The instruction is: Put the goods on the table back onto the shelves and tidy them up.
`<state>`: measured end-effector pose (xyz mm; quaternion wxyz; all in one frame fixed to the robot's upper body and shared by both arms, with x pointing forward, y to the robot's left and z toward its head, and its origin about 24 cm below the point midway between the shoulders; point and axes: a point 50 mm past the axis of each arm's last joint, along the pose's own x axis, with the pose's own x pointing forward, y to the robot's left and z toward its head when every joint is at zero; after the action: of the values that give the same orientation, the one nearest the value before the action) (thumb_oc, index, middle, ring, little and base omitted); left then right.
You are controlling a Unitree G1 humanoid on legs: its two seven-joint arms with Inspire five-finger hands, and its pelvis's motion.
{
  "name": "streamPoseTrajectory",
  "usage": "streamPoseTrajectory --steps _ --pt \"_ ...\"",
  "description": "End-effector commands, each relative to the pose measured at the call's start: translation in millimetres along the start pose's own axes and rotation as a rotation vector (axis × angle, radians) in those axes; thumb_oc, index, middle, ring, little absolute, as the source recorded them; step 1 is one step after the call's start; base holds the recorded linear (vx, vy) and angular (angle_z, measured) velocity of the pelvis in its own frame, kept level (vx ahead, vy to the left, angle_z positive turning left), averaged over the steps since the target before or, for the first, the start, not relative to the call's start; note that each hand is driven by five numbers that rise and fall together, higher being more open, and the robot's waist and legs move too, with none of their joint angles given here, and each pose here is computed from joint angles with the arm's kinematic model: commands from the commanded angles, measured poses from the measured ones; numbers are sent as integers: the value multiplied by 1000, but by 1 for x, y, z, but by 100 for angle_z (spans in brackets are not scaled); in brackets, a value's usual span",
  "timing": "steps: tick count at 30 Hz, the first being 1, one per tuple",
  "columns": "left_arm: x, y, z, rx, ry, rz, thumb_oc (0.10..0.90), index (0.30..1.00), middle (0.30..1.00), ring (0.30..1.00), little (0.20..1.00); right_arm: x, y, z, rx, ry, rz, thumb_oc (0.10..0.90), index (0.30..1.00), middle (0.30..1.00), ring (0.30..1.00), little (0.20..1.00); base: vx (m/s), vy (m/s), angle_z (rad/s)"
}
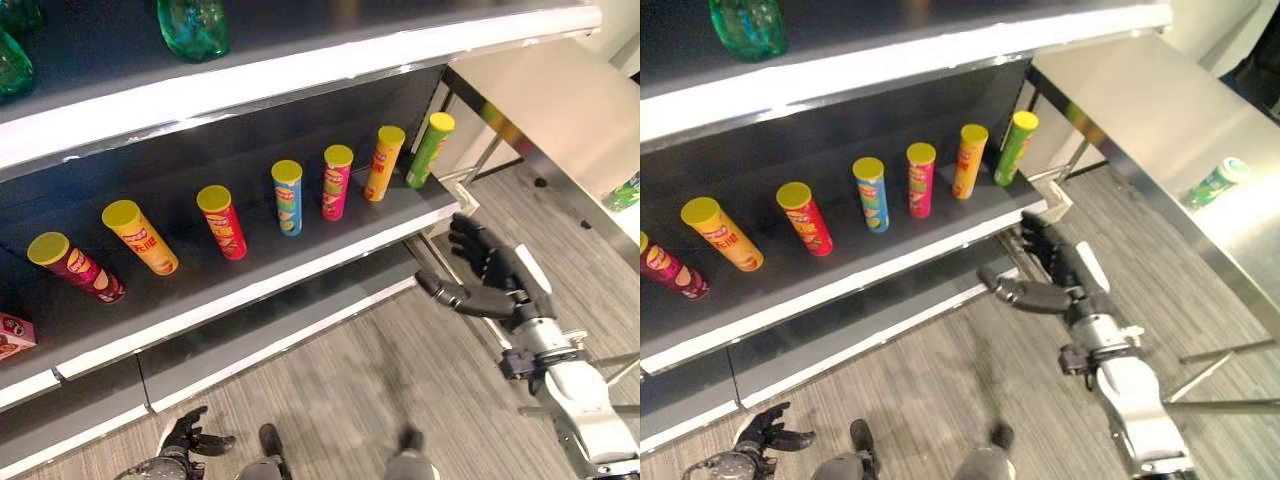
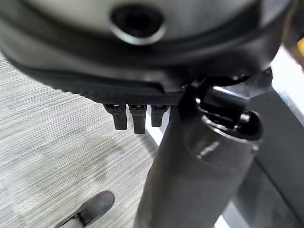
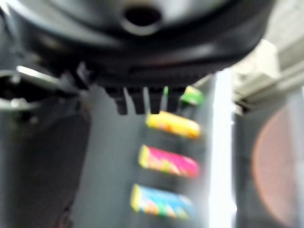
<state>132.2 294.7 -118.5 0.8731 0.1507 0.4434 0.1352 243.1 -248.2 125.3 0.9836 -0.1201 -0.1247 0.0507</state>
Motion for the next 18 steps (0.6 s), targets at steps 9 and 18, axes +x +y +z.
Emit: streamPoseTrajectory --steps 9,18 --pt "-11 -10 -30 -146 66 -13 800 900 900 900 900 29 -54 98 -152 -438 -181 800 900 900 900 900 4 -403 -31" --pt "-12 -30 -23 -85 28 -102 800 900 900 900 900 35 -61 111 -189 -504 -276 800 900 900 900 900 -6 -177 -27"
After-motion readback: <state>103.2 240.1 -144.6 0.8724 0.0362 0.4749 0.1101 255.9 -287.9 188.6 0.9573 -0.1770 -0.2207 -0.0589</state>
